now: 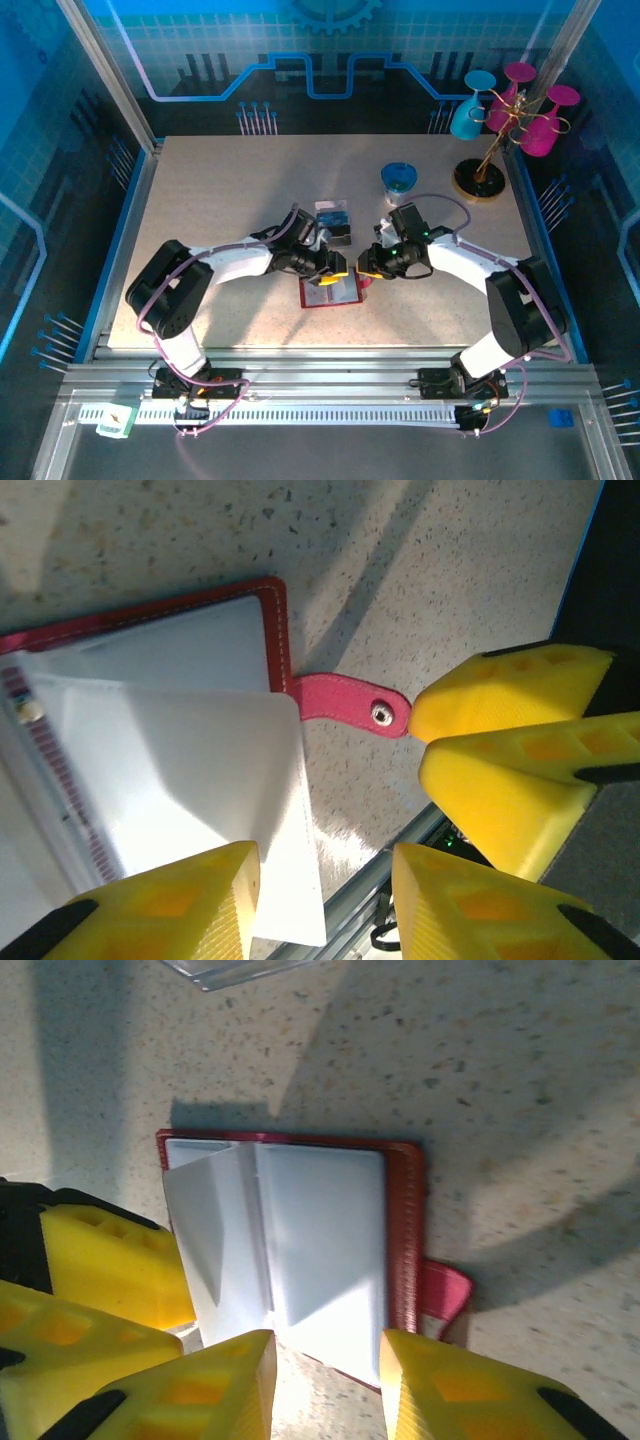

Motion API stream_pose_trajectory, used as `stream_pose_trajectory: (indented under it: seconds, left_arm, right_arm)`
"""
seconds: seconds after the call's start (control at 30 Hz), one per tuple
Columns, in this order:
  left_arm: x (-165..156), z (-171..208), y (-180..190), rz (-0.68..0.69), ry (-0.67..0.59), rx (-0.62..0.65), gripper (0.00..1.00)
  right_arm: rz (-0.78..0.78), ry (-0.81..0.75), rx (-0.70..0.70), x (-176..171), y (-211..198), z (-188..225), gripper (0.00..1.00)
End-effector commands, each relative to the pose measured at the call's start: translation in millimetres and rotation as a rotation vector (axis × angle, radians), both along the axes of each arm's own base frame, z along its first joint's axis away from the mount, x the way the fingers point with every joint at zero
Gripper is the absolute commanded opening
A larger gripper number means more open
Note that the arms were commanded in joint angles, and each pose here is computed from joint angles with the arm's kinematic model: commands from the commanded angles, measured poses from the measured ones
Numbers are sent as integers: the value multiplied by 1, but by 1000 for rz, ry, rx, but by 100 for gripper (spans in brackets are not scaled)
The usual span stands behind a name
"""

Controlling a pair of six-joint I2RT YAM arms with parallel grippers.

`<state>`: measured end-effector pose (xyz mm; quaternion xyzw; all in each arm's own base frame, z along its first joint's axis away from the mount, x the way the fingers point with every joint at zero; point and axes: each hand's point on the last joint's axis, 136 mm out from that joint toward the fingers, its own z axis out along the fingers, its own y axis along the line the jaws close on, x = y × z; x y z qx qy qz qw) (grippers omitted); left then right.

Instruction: Take the credit cards out of the card holder

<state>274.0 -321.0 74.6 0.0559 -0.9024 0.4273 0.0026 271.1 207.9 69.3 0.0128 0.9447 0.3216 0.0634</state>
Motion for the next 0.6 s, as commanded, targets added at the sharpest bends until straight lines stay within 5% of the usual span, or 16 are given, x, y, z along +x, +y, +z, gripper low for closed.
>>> stream_pose_trajectory:
  seconds: [0.0, 0.57]
  left_arm:
    - [2, 1, -14, -9, 21, -25, 41]
    - [0, -23, -27, -10, 86, -2, 49]
  right_arm:
    - [-5, 8, -68, -4, -18, -2, 33]
    - [9, 65, -45, -4, -16, -22, 33]
